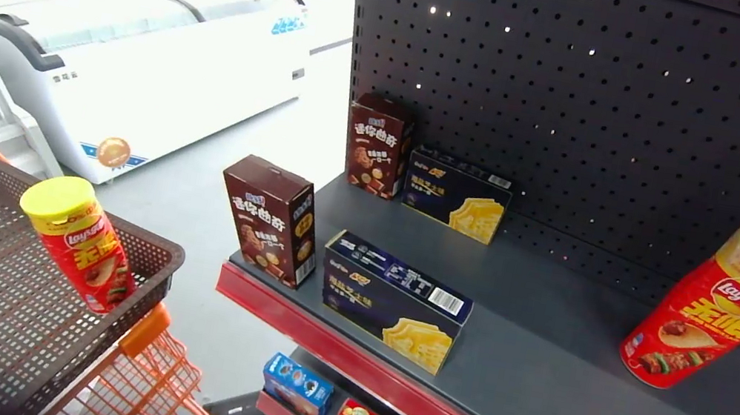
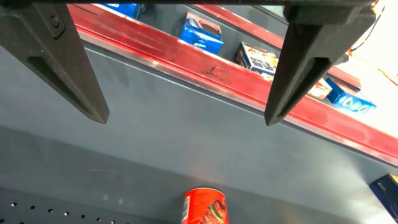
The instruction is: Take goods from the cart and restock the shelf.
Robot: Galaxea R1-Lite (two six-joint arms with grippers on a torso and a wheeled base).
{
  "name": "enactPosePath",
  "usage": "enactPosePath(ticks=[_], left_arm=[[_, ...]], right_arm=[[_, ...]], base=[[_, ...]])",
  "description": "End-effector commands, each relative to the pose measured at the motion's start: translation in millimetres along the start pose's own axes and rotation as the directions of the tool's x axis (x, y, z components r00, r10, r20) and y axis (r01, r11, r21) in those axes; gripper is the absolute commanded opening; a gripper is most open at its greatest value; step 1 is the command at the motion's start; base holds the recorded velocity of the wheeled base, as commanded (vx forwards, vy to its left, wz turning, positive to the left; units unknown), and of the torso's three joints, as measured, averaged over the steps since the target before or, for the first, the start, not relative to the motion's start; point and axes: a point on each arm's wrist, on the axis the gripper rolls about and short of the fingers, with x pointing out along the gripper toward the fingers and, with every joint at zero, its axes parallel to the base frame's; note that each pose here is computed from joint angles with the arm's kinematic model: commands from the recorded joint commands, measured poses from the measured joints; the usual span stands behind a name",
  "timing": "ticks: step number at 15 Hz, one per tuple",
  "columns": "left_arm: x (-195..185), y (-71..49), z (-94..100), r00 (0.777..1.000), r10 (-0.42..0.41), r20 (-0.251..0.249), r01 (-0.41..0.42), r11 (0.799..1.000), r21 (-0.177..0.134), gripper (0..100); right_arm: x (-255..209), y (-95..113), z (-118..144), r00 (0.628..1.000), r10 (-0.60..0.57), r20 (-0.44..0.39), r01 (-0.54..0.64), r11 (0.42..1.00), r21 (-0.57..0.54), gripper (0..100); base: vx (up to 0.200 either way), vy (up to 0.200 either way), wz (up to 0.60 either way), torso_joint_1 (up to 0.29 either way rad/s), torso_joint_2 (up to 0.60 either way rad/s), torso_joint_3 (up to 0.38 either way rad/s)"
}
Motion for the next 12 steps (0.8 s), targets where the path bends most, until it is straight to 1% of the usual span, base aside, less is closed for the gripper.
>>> enactPosePath(ticks=[1,2,3,4,5,6,7,8,9,10,11,12], left_arm=[[39,-0.2,37.2,0.973,0.01,-0.23,-0.009,1.0,0.006,100],[57,-1.4,45.6,0.958,0.007,-0.286,-0.006,1.0,0.002,100],[74,-3.2,53.8,0.952,-0.005,-0.306,0.001,1.0,-0.014,100],[90,-4.8,57.5,0.946,-0.007,-0.323,-0.006,0.999,-0.037,100],[107,-5.9,58.4,0.934,0.002,-0.358,-0.027,0.998,-0.065,100],[124,-4.2,61.0,0.923,0.024,-0.385,-0.067,0.993,-0.098,100],[158,-0.2,66.3,0.895,0.02,-0.446,-0.095,0.985,-0.146,100],[173,1.7,64.4,0.877,0.017,-0.481,-0.105,0.982,-0.156,100],[197,7.8,57.2,0.855,0.036,-0.517,-0.133,0.98,-0.15,100],[213,12.2,48.7,0.842,0.055,-0.537,-0.15,0.979,-0.135,100],[227,14.1,39.5,0.835,0.062,-0.547,-0.145,0.984,-0.108,100],[245,16.3,26.1,0.842,0.075,-0.534,-0.141,0.986,-0.084,100]], right_arm=[[0,0,0,1.0,0.0,-0.001,0.0,1.0,0.0,100],[0,0,0,1.0,0.0,0.001,0.0,1.0,0.0,100],[0,0,0,1.0,0.0,-0.002,0.0,1.0,0.0,100],[0,0,0,1.0,0.0,-0.001,0.0,1.0,0.0,100],[0,0,0,1.0,0.0,-0.002,0.0,1.0,0.0,100],[0,0,0,1.0,0.0,-0.001,0.0,1.0,0.0,100],[0,0,0,1.0,0.0,-0.001,0.0,1.0,0.0,100],[0,0,0,1.0,0.0,-0.001,0.0,1.0,0.0,100],[0,0,0,1.0,0.0,-0.002,0.0,1.0,0.0,100],[0,0,0,1.0,0.0,-0.001,0.0,1.0,0.0,100],[0,0,0,1.0,0.0,0.001,0.0,1.0,0.0,100],[0,0,0,1.0,0.0,-0.001,0.0,1.0,0.0,100]], base=[[0.0,0.0,0.0,0.0,0.0,0.0],[0.0,0.0,0.0,0.0,0.0,0.0],[0.0,0.0,0.0,0.0,0.0,0.0],[0.0,0.0,0.0,0.0,0.0,0.0],[0.0,0.0,0.0,0.0,0.0,0.0],[0.0,0.0,0.0,0.0,0.0,0.0],[0.0,0.0,0.0,0.0,0.0,0.0],[0.0,0.0,0.0,0.0,0.0,0.0],[0.0,0.0,0.0,0.0,0.0,0.0],[0.0,0.0,0.0,0.0,0.0,0.0],[0.0,0.0,0.0,0.0,0.0,0.0],[0.0,0.0,0.0,0.0,0.0,0.0]])
